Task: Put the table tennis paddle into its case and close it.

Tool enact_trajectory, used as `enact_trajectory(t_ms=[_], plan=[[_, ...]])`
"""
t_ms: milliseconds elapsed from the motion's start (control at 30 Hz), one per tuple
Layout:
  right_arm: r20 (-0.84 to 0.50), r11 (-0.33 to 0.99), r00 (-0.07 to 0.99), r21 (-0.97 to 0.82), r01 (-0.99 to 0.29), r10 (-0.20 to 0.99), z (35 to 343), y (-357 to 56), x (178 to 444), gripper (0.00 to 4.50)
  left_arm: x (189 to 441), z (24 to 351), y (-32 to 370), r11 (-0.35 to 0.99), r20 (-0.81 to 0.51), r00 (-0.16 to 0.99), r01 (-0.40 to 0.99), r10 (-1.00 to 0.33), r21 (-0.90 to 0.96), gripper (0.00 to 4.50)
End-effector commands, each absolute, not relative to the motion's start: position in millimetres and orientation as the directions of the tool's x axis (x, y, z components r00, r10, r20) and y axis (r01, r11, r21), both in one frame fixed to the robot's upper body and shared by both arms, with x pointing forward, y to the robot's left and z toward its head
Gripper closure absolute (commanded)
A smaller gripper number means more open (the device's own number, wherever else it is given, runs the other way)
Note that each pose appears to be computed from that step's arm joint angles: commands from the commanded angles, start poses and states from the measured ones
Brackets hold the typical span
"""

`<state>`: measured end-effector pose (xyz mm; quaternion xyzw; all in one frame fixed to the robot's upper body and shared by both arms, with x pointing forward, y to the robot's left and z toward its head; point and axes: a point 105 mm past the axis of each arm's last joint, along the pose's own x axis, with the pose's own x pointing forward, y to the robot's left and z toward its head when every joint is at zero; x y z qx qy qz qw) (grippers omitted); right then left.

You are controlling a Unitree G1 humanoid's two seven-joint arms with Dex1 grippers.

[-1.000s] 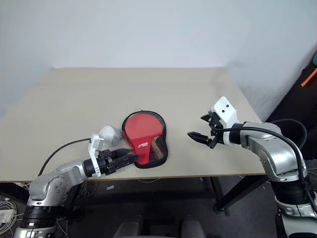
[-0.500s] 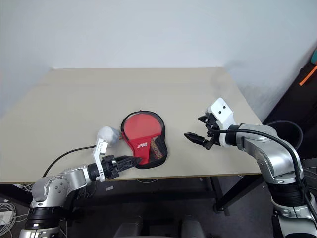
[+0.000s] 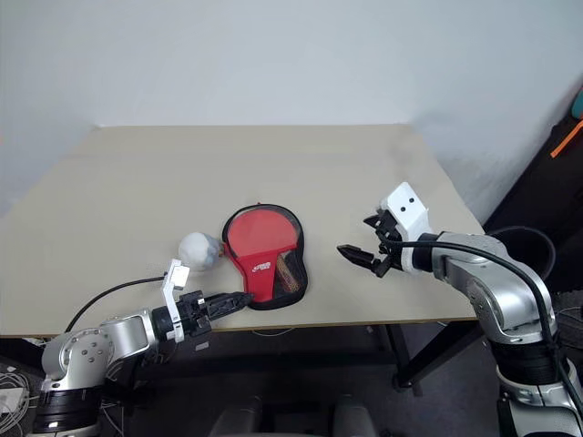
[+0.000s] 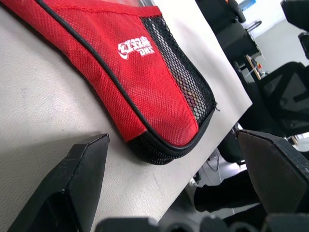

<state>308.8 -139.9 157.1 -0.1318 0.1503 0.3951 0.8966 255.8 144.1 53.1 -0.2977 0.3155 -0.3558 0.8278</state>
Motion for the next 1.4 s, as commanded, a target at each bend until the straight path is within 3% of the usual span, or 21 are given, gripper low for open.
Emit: enact_trajectory(t_ms=[33,733,1133,1233,1400], plan=[[-0.320,0.655,0.664,-0.155,-0.740,0.675,173.8,-137.6,308.8,0.03,254.5,37.4,138.7,0.589,-0.374,0.529,0.324,-0.762,-0.740,0.00],[-0.298,0.656,0.661,-0.131,-0.743,0.688,173.5,-125.9,309.9,0.03,289.0,51.0,83.8,0.555,-0.351,0.519,0.313,-0.780,-0.771,0.00],[-0.291,0.661,0.666,-0.131,-0.739,0.687,173.1,-122.8,311.8,0.03,290.2,44.6,92.5,0.602,-0.420,0.514,0.260,-0.749,-0.755,0.00],[-0.290,0.662,0.668,-0.133,-0.738,0.686,173.7,-122.7,312.9,0.00,286.3,37.5,98.4,0.616,-0.452,0.493,0.240,-0.743,-0.751,0.60],[-0.289,0.660,0.668,-0.138,-0.738,0.686,175.1,-122.6,313.5,0.00,282.0,31.2,101.7,0.625,-0.482,0.461,0.231,-0.745,-0.745,2.35]])
